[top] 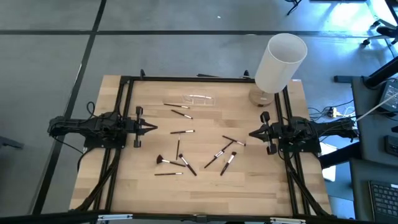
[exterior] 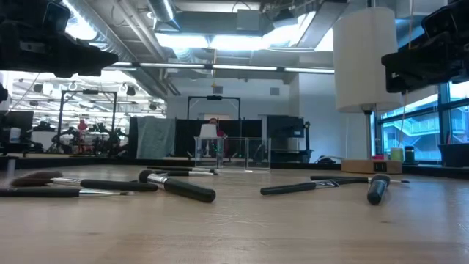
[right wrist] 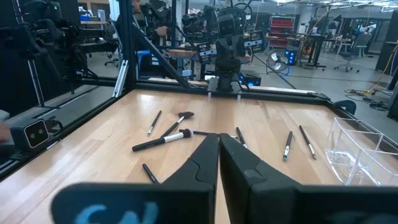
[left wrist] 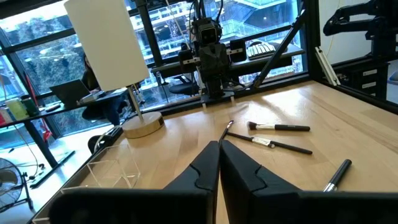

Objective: Pick & Place Makeup Brushes
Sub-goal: Put the eyeshadow brush into the transparent organizer

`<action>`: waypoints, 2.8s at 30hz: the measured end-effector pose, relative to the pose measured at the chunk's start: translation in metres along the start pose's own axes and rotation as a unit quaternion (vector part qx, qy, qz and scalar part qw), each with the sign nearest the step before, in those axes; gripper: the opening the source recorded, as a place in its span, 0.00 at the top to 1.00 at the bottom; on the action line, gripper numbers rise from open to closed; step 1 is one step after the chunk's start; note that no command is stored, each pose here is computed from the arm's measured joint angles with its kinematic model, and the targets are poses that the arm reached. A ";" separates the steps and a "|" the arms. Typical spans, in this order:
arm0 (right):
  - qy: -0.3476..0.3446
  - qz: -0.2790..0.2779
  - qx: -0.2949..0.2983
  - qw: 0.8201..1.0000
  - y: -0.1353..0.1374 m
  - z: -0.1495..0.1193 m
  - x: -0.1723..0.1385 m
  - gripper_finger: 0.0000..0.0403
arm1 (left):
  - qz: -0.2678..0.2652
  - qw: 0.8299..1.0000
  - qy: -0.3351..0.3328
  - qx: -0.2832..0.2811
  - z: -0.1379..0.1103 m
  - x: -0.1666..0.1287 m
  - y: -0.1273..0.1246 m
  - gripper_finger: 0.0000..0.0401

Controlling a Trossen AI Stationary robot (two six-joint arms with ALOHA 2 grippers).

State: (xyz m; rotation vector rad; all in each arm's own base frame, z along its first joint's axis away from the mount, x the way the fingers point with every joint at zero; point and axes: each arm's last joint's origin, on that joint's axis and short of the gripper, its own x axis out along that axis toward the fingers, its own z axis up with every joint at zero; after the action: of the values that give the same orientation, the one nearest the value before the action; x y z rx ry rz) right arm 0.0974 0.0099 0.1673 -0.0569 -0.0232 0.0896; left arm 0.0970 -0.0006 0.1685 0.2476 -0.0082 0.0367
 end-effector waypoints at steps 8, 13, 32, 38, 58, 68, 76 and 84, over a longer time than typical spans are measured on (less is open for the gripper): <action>-0.004 -0.013 0.090 0.996 -0.001 0.001 0.000 0.96 | 0.000 1.000 0.000 0.000 0.000 0.000 0.000 0.97; -0.003 -0.013 0.090 0.996 -0.001 0.000 0.000 0.96 | 0.000 1.000 0.000 0.000 0.000 0.000 0.000 0.98; -0.002 -0.013 0.070 0.997 -0.001 0.000 0.000 0.96 | 0.000 1.000 0.000 -0.003 0.000 0.000 0.000 0.97; -0.002 -0.013 0.026 1.000 -0.001 0.000 0.000 0.96 | 0.000 1.000 -0.001 -0.026 0.000 0.000 0.000 0.97; -0.020 -0.028 0.051 0.998 -0.002 0.004 0.000 0.96 | 0.055 0.992 -0.115 -0.021 0.023 -0.003 0.007 0.98; -0.072 -0.076 0.219 0.970 -0.006 0.011 -0.001 0.96 | 0.095 0.967 -0.233 -0.037 0.044 -0.012 0.014 0.97; -0.025 -0.160 0.304 0.939 -0.009 -0.002 0.004 0.96 | 0.153 0.956 -0.221 -0.119 0.043 -0.012 0.018 0.99; 0.019 -0.168 0.316 0.933 -0.009 0.000 0.021 0.96 | 0.249 0.950 -0.100 -0.162 0.023 0.005 0.019 0.99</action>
State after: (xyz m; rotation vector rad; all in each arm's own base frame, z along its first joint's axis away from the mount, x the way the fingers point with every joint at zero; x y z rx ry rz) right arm 0.1191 0.0031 0.1679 0.5907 0.0361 -0.2505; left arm 0.1017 0.0125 0.1959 -0.0876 -0.2781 0.5100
